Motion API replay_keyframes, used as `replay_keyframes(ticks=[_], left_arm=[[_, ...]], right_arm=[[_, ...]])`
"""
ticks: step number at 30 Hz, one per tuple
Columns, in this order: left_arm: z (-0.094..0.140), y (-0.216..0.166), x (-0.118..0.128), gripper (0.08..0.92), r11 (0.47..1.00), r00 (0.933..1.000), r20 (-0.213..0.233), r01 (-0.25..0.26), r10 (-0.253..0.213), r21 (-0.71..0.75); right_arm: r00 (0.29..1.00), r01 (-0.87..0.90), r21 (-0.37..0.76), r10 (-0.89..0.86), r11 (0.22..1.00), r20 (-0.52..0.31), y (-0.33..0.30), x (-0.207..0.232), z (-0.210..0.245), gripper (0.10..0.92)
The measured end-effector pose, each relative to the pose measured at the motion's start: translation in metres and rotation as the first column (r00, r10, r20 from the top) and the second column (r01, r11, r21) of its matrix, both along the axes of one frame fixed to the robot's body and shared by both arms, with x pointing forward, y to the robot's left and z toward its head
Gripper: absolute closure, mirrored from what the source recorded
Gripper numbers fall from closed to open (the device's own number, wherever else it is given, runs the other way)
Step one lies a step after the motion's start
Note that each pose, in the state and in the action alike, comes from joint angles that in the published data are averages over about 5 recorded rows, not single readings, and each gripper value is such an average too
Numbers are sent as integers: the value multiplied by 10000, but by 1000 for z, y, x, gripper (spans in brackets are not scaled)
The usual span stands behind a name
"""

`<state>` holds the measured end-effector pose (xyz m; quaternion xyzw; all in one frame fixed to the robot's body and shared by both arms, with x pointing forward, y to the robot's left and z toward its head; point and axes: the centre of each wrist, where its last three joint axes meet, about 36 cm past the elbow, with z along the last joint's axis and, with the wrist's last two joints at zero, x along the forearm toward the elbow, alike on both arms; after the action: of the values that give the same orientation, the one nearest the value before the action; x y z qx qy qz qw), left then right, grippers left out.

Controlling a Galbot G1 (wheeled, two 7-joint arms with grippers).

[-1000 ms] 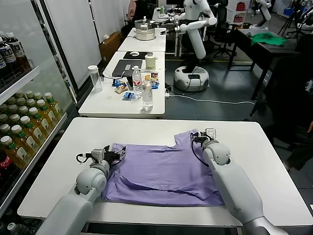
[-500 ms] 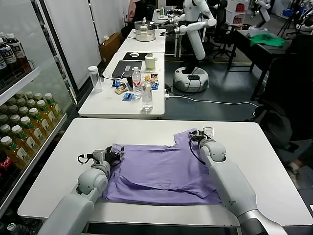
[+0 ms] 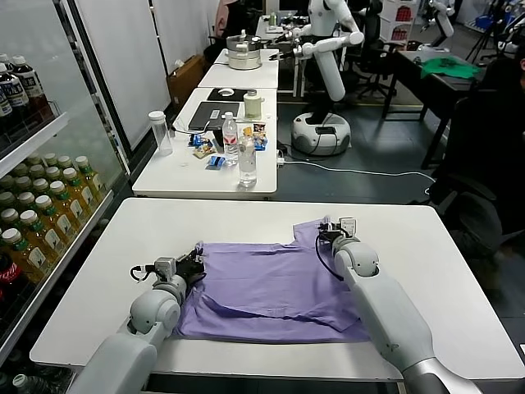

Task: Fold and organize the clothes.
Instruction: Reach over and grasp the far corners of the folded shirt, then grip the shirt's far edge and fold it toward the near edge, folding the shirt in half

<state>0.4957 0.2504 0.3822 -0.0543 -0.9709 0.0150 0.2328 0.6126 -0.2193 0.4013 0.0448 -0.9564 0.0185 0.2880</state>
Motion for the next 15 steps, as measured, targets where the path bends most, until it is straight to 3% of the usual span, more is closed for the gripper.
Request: replay_keyframes(ticks=[6,15], left_arm=[[6,3,-10,850,9997,9991,413,-33,43,-251],[29,7,-38,868,9969,9926,1210,44,52,-789]], right_arm=[[9994,-101,207,93,9997,345,-5,-13,15,903],[9891,-247,576,160,9980,1467,-22,-46,58,906]])
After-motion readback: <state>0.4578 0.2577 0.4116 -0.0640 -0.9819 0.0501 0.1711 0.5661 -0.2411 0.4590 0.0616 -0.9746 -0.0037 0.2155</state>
